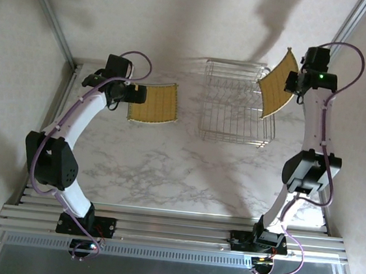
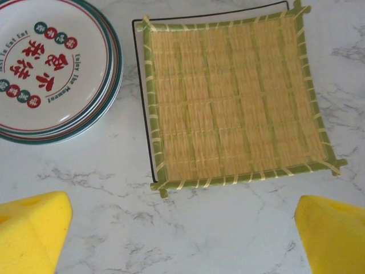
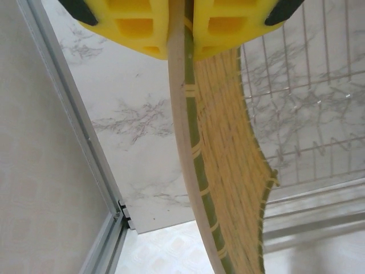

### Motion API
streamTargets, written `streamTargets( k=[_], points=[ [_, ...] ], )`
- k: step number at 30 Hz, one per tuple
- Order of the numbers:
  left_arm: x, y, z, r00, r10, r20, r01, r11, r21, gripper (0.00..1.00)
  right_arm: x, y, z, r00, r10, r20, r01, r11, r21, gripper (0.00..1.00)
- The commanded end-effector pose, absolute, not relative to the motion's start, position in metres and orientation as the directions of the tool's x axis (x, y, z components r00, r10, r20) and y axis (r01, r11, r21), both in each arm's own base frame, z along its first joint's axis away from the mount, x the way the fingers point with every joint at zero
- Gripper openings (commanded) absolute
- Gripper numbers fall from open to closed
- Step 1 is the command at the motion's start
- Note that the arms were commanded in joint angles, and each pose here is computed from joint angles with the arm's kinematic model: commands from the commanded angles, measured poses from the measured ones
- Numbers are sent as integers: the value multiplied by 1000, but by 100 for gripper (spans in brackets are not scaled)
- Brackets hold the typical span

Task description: Unload the plates from the dish rack

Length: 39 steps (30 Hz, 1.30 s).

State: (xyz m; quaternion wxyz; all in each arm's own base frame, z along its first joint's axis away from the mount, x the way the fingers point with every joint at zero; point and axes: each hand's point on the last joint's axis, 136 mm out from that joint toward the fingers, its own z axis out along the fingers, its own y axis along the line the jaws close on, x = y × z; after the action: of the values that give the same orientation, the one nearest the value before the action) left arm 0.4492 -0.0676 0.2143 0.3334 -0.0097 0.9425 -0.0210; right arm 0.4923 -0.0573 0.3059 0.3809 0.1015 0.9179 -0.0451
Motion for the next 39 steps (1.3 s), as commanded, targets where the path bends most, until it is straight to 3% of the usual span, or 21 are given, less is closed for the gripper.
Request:
streamTargets(
  k=[1,6,11,16,20,31,39],
  points=[
    [440,-54,211,-788,-72,-612,-70,997,-27,100,471,-40,354,-599,157,-785,193,980,48,0],
    [433,-53,208,-787,-85,-611,-89,996,-24,100,435,-20,372,-571,171,-803,144,984,107,0],
    [421,-65,213,-777,-78,-624,-69,997,-39,100,393,18,371,-566,259,-783,21,954,300,0],
    [412,-88,231,-754,-60,-654,-17,997,-73,100,360,75,365,-596,402,-695,-177,778,602,0],
    [408,-108,241,-739,-53,-672,24,994,-105,100,343,103,367,-624,476,-619,-283,602,747,0],
    [405,-155,268,-691,-98,-716,173,940,-295,100,323,130,352,-700,516,-493,-378,318,869,0],
    [398,-199,306,-646,-152,-748,372,794,-482,100,331,133,338,-714,517,-472,-368,296,882,0]
  ],
)
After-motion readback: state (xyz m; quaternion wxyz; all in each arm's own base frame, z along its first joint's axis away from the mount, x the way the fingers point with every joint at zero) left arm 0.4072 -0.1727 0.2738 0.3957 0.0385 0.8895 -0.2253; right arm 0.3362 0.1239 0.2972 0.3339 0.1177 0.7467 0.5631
